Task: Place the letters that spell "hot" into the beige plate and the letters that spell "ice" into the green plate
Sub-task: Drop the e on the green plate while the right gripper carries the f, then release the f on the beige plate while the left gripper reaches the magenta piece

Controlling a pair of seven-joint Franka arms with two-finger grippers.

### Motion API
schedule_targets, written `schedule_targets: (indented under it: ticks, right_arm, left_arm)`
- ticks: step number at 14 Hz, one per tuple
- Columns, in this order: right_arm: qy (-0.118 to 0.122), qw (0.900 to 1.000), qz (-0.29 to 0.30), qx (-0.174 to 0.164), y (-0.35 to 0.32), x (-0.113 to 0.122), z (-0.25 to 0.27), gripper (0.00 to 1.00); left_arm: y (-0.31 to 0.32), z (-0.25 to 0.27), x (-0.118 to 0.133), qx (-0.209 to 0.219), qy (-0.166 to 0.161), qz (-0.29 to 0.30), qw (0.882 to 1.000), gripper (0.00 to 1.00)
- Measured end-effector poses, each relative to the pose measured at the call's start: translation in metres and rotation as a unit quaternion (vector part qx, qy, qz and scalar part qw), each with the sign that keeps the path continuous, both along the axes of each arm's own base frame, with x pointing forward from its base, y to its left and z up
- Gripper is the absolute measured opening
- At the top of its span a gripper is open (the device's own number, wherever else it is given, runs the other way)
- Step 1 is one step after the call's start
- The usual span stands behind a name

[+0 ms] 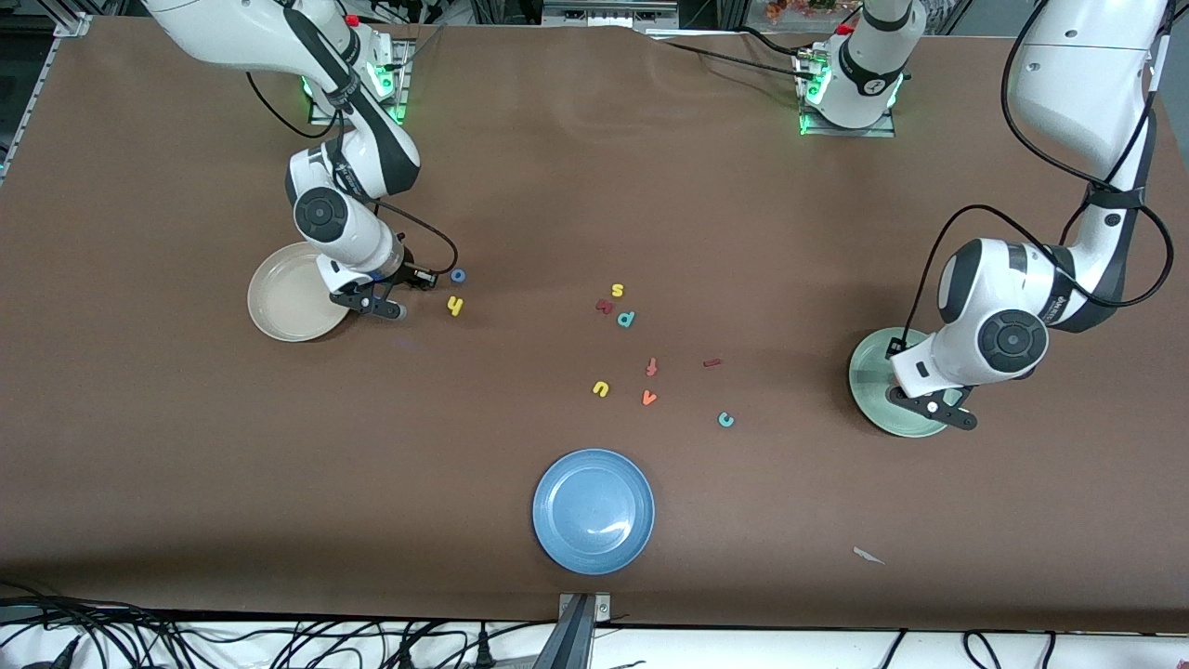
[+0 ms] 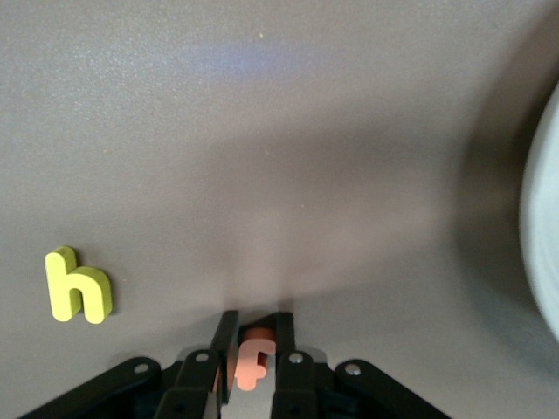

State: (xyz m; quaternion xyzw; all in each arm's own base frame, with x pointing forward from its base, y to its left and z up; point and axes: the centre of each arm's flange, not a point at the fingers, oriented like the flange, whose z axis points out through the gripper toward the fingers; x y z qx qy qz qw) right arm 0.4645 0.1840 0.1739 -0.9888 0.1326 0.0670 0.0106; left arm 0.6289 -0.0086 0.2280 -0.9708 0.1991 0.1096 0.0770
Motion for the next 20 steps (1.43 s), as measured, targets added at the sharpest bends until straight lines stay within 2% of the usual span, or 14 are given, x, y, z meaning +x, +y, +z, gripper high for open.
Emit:
schedule_targets:
  ticks: [3, 6, 11, 15, 18, 20]
  right_arm:
    - [0.002, 1.0, 0.0, -0.001, 0.0, 0.0, 0.0, 0.21]
    - [0.004, 1.0, 0.001, -0.002, 0.0, 0.001, 0.001, 0.21]
    - [0.027, 0.999, 0.005, -0.019, 0.002, 0.016, 0.031, 0.21]
    - [0.064, 0.997, 0.03, -0.039, -0.009, 0.052, 0.083, 0.21]
    - [0.069, 0.995, 0.068, -0.034, -0.064, 0.086, 0.108, 0.21]
    - [0.076, 0.992, 0.094, -0.028, -0.107, 0.094, 0.098, 0.21]
  left_arm:
    - [-0.005, 0.005, 0.004, -0.017, -0.006, 0.016, 1.0, 0.99]
    - [-0.017, 0.009, 0.007, -0.057, -0.01, 0.061, 0.996, 1.0]
    - [-0.067, 0.019, 0.01, -0.088, -0.02, 0.133, 0.987, 1.0]
    - [-0.127, 0.022, 0.003, -0.083, -0.03, 0.183, 0.979, 1.0]
    - [-0.165, 0.019, -0.002, -0.091, -0.042, 0.218, 0.971, 1.0]
    - [-0.183, 0.012, -0.004, -0.09, -0.052, 0.243, 0.964, 1.0]
